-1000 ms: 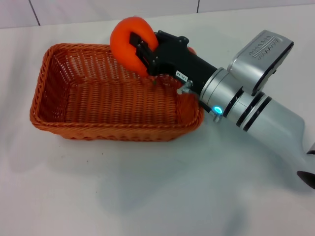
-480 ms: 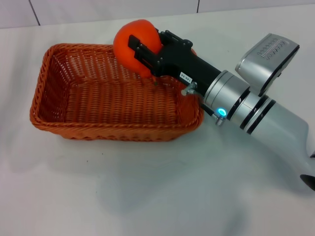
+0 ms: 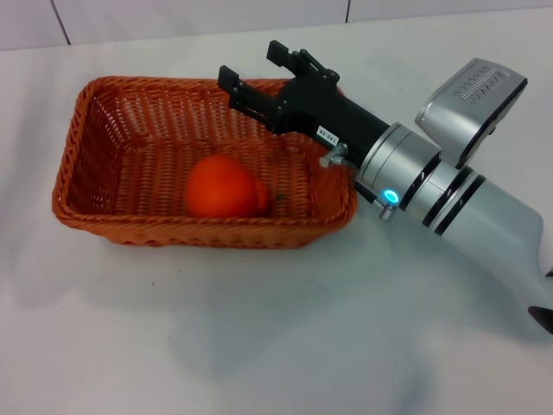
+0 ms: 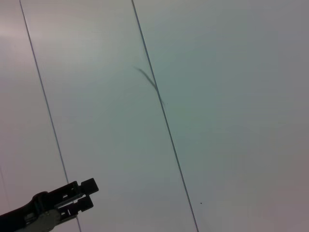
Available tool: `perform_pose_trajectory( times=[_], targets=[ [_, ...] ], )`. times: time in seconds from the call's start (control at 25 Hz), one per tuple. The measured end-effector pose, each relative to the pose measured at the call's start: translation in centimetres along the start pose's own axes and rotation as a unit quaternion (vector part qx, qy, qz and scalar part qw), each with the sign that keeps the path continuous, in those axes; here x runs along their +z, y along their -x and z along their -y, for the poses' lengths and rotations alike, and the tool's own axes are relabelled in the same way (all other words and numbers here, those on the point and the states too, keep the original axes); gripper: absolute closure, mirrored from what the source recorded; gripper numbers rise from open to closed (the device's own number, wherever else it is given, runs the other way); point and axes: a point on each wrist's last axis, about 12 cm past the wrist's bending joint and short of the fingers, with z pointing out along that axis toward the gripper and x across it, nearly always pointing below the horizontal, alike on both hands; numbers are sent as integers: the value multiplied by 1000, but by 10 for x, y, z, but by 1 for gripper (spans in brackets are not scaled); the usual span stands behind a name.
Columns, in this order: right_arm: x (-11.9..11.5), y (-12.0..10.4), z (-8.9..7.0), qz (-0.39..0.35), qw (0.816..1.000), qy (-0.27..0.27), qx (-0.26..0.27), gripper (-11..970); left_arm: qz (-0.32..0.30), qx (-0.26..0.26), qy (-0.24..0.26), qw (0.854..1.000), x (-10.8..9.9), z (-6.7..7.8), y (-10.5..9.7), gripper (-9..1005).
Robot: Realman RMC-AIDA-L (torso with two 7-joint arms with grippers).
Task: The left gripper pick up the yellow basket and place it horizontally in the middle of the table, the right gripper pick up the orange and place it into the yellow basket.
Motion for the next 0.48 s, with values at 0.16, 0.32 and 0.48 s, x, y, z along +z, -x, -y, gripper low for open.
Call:
perform_pose_trajectory(
  times=[0.16,0.32,0.48],
  targets=[
    [-1,-2,-3,-8,1000,6,-11,25,2,4,1,1000,-1,-1,1,234],
    [-8,-13,-20,-46,996,44,-55,27,4,10,11,1000,-2,-4,2,235],
    [-34,-26,-54,-94,984,134,-66,28,14,25,31,999,-7,-11,5,237]
  ],
)
